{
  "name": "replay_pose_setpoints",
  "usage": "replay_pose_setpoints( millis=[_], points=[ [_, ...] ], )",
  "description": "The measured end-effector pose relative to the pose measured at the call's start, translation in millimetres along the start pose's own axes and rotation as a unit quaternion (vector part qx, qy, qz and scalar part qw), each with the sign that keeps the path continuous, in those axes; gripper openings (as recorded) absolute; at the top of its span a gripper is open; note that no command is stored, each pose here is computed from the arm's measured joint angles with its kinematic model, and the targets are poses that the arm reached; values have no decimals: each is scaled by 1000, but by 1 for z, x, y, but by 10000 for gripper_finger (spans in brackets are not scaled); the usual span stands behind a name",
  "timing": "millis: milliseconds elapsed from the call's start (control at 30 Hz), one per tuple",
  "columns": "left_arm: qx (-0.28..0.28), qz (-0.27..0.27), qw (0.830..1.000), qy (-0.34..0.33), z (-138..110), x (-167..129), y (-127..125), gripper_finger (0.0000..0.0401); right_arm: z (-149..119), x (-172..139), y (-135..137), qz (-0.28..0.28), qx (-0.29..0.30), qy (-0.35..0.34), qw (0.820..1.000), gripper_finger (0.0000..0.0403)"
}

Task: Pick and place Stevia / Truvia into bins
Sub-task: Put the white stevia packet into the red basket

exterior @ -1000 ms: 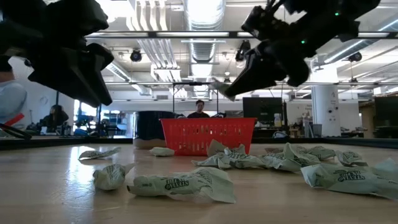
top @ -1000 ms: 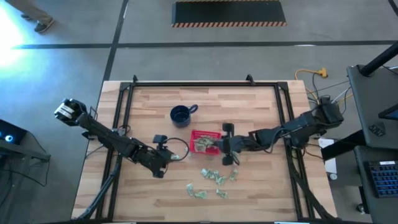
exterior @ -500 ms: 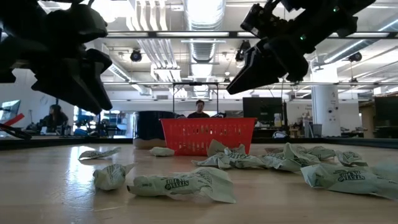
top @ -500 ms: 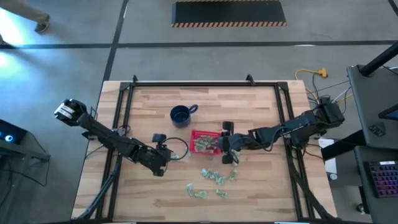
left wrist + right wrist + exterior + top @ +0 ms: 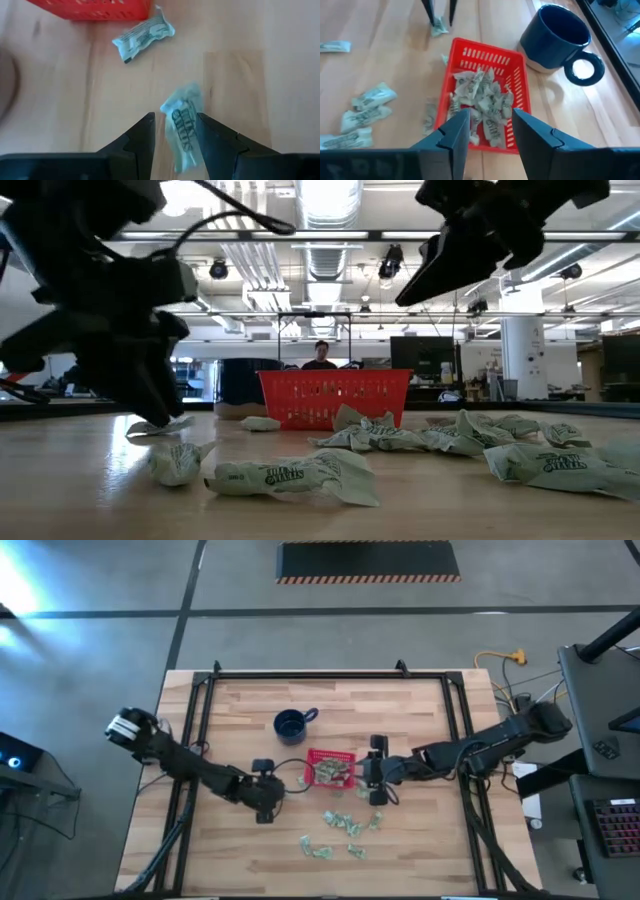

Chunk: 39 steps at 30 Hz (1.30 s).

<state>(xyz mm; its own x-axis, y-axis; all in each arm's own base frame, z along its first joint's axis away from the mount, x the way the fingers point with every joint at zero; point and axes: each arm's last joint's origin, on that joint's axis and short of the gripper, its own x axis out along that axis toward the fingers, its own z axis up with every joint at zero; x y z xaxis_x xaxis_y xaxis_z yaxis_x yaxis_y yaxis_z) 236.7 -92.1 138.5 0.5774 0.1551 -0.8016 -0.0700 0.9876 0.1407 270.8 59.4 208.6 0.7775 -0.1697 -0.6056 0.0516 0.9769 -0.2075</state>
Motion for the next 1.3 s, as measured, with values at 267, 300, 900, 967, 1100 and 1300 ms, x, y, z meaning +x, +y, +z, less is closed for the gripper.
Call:
replay_pose_setpoints(
  millis=[267,300,900,967,1100,1300],
  points=[
    [-30,-51,998,6,6,15,7,126,0,-10,5,12,-1,-1,1000,125],
    [-33,-55,998,8,6,17,7,126,0,-10,5,12,0,-1,1000,123],
    [9,-87,996,4,10,10,11,5,-5,-8,6,10,-10,22,1000,96],
    [8,-89,996,-14,14,4,12,6,-6,-8,6,10,-9,31,999,92],
    [16,-57,997,-56,21,-7,17,4,-13,-8,5,-1,9,64,998,85],
    [48,-2,990,-136,36,-15,22,4,-28,-11,2,-35,47,129,990,76]
  ],
)
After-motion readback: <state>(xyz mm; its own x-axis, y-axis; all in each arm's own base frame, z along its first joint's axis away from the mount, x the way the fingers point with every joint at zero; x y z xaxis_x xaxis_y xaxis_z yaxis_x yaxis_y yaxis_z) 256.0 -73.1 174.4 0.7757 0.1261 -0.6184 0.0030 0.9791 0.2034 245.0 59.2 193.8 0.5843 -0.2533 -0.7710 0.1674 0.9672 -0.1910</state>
